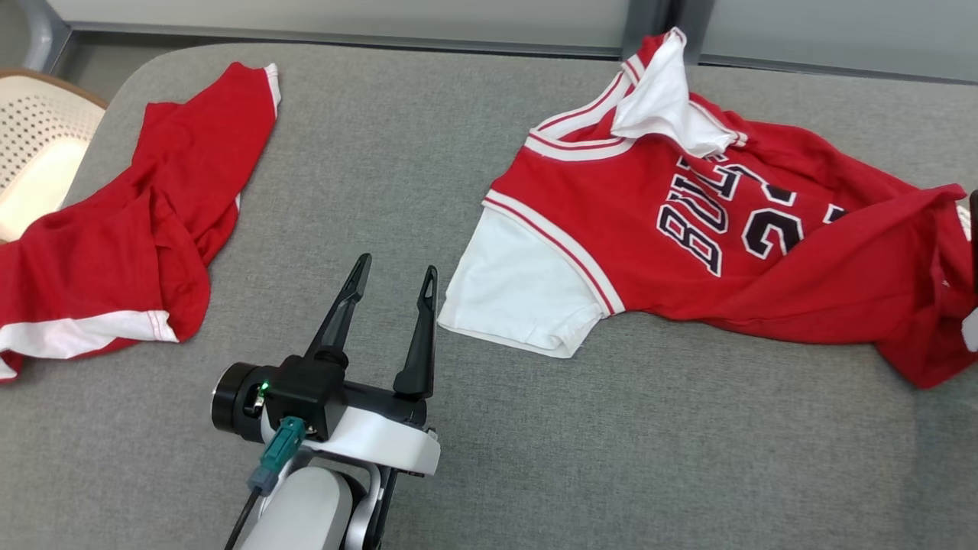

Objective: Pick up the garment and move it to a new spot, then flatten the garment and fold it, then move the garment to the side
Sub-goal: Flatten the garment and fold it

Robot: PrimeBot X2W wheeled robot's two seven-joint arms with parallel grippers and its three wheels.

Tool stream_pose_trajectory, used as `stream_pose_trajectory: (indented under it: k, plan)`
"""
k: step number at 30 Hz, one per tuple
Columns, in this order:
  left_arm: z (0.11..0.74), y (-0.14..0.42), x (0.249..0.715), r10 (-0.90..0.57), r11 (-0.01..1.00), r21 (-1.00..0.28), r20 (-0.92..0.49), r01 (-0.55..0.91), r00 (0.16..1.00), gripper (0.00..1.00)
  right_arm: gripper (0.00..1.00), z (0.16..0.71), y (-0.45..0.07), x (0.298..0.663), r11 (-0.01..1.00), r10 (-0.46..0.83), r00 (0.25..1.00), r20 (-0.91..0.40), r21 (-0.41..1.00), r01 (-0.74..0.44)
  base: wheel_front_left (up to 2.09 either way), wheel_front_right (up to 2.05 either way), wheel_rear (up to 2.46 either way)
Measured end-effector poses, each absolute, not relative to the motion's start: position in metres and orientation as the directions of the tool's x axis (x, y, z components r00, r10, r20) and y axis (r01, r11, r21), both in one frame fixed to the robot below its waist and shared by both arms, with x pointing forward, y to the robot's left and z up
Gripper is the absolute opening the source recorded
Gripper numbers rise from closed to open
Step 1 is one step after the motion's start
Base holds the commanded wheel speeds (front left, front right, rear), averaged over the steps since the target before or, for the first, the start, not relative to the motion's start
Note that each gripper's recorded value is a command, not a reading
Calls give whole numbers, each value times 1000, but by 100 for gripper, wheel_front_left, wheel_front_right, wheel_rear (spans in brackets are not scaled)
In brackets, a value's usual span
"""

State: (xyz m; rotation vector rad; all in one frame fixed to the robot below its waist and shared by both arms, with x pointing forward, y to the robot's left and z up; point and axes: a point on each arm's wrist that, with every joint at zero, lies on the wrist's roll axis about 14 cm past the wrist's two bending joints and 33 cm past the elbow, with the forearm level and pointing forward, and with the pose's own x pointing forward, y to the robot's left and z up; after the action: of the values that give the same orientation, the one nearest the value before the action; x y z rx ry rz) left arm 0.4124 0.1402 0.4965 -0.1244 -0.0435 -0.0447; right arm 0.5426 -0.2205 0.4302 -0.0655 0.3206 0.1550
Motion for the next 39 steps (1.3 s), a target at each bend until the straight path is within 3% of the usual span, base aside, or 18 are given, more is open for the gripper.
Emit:
stream_pose_trajectory:
  k: [18, 31, 39]
  plan:
    - [510, 111, 410, -136, 980, -137, 90, 147, 987, 100, 100, 432, -197, 427, 974, 145, 975, -168, 197, -111, 0, 0, 0]
    - [497, 111, 408, -142, 980, -136, 53, 148, 988, 100, 100, 435, -193, 430, 980, 142, 977, -156, 163, -117, 0, 0, 0]
    - [442, 103, 404, -171, 981, -108, -117, 158, 978, 100, 100, 429, -191, 430, 980, 145, 974, -177, 159, -117, 0, 0, 0]
